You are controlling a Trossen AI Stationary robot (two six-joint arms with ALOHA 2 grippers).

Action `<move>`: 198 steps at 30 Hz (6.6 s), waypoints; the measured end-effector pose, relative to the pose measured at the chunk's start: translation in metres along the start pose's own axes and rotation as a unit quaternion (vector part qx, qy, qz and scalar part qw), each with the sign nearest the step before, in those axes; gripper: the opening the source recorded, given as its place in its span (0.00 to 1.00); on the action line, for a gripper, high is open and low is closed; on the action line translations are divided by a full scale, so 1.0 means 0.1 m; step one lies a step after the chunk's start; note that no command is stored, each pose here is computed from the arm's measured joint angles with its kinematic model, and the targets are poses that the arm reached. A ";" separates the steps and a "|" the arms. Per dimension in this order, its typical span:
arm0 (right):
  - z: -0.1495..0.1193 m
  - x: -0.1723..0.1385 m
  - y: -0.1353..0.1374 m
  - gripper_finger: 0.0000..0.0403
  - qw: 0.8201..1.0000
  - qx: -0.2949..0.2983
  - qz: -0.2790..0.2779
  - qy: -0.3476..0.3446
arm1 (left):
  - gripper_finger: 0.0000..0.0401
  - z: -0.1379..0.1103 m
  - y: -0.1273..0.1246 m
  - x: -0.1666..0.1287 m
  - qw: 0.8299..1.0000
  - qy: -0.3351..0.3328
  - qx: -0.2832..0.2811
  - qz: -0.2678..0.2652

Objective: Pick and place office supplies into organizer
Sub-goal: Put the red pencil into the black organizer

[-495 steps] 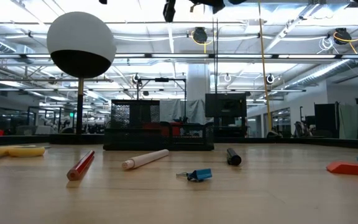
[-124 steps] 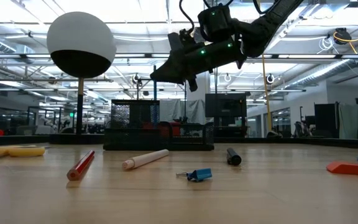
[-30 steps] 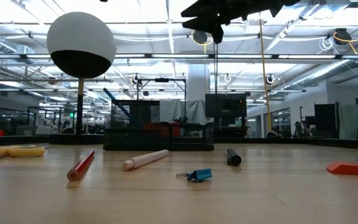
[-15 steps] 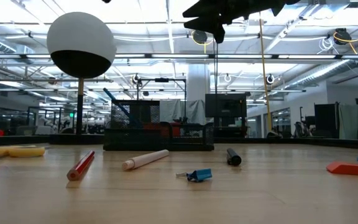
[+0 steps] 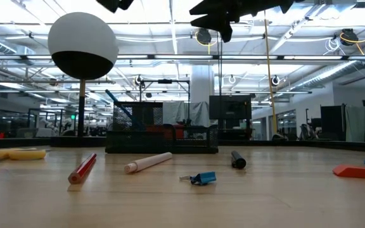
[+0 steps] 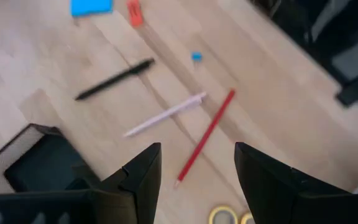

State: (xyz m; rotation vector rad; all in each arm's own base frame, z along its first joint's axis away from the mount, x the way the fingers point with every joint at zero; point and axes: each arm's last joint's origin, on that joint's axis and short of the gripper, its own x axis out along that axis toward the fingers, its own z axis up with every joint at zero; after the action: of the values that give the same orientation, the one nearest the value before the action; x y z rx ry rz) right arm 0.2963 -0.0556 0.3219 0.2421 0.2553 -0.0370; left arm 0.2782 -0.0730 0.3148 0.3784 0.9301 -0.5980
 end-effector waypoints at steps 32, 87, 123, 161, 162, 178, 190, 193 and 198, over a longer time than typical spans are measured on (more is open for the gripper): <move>0.06 -0.16 0.06 0.35 1.000 -0.002 0.002 -0.003 | 0.49 -0.02 0.01 1.03 0.983 0.120 0.124 -0.058; 0.02 -0.16 0.08 0.35 0.999 -0.009 0.027 0.019 | 0.49 -0.23 -0.15 1.82 0.980 0.109 0.158 -0.051; 0.02 -0.16 0.08 0.35 0.999 -0.008 0.026 0.020 | 0.49 -0.53 0.12 1.98 0.977 0.144 0.123 -0.099; 0.02 -0.16 0.07 0.35 0.999 -0.008 0.024 0.022 | 0.02 -0.49 0.14 1.97 0.981 0.138 0.111 -0.075; 0.02 -0.16 0.07 0.35 0.999 -0.008 0.024 0.022 | 0.02 -0.48 0.15 1.96 0.981 0.140 0.109 -0.076; 0.02 -0.16 0.07 0.35 0.999 -0.017 0.024 0.022 | 0.01 -0.37 0.13 1.77 0.974 0.195 0.089 -0.069; 0.02 -0.16 0.07 0.35 0.999 -0.021 0.024 0.022 | 0.00 -0.36 0.00 1.68 0.969 0.220 0.070 -0.088; 0.02 -0.16 0.07 0.35 0.999 -0.021 0.023 0.021 | 0.00 -0.34 0.01 1.62 0.972 0.213 0.062 -0.082; 0.02 -0.16 0.05 0.35 0.999 -0.022 0.021 0.021 | 0.00 -0.26 0.01 1.45 0.978 0.188 0.062 -0.068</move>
State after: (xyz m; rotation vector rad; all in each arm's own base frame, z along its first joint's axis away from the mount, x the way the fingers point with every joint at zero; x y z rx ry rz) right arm 0.2816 -0.0507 0.3290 0.2052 0.2931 0.0148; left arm 0.3283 -0.1036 0.1792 0.5557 1.2919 -0.7274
